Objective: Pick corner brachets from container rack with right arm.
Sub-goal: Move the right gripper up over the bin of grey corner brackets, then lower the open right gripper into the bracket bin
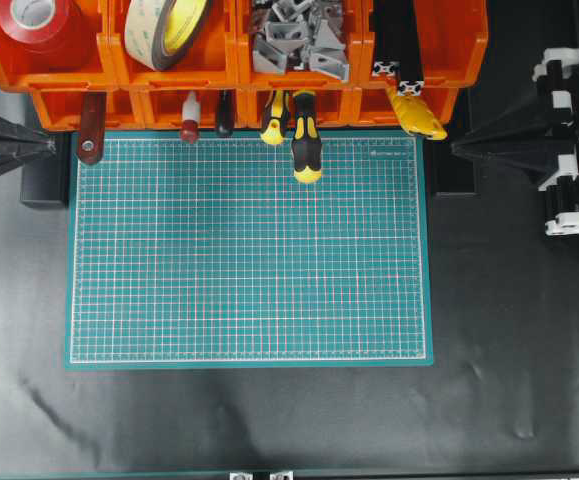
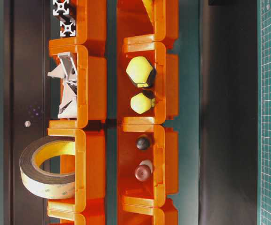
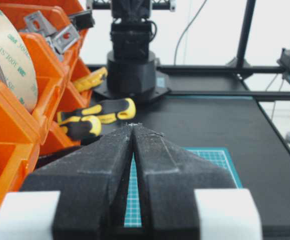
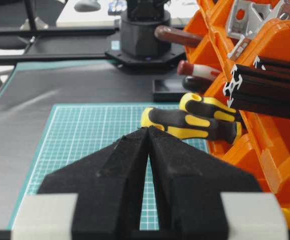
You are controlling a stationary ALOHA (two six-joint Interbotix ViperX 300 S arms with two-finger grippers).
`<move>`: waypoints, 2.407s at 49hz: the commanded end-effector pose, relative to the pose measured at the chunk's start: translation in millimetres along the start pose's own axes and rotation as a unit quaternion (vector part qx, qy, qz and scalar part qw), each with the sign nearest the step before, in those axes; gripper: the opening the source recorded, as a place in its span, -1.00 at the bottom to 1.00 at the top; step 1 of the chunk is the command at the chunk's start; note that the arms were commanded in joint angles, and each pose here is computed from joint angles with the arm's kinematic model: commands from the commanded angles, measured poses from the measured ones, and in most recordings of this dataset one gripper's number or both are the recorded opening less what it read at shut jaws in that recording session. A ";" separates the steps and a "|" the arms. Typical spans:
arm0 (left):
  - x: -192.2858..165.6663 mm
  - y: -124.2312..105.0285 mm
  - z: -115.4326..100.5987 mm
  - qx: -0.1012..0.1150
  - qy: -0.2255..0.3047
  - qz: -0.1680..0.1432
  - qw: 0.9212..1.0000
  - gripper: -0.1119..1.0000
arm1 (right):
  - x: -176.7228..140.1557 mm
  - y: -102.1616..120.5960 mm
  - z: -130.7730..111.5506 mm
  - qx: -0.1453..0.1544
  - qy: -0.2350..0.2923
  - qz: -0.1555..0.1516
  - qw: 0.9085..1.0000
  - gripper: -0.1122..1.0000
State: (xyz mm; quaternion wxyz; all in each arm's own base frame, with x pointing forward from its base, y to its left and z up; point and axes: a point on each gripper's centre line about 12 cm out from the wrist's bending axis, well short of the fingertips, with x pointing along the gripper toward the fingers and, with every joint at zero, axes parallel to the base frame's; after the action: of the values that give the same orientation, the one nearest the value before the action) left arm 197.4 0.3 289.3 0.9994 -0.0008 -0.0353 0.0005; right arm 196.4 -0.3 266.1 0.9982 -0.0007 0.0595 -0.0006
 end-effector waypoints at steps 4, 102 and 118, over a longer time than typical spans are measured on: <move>8.3 -1.0 21.4 -0.005 0.015 -0.004 1.000 -0.76 | 0.6 0.7 25.7 0.028 -0.012 0.002 1.000 -0.79; 16.4 -11.8 42.4 -0.016 0.127 -0.024 0.991 -0.80 | 148.5 -72.4 183.8 -0.042 0.464 -0.038 0.884 0.75; 15.8 -12.7 43.1 -0.018 0.126 -0.026 0.992 -0.80 | 178.9 -84.4 159.0 -0.052 0.508 -0.033 0.859 0.75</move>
State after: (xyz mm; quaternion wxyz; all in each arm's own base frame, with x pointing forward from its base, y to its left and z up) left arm 208.4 -11.4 322.3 0.9941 -0.0160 0.1045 -0.0236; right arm 393.7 -82.0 391.6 0.8209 -0.0513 0.5681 -0.0262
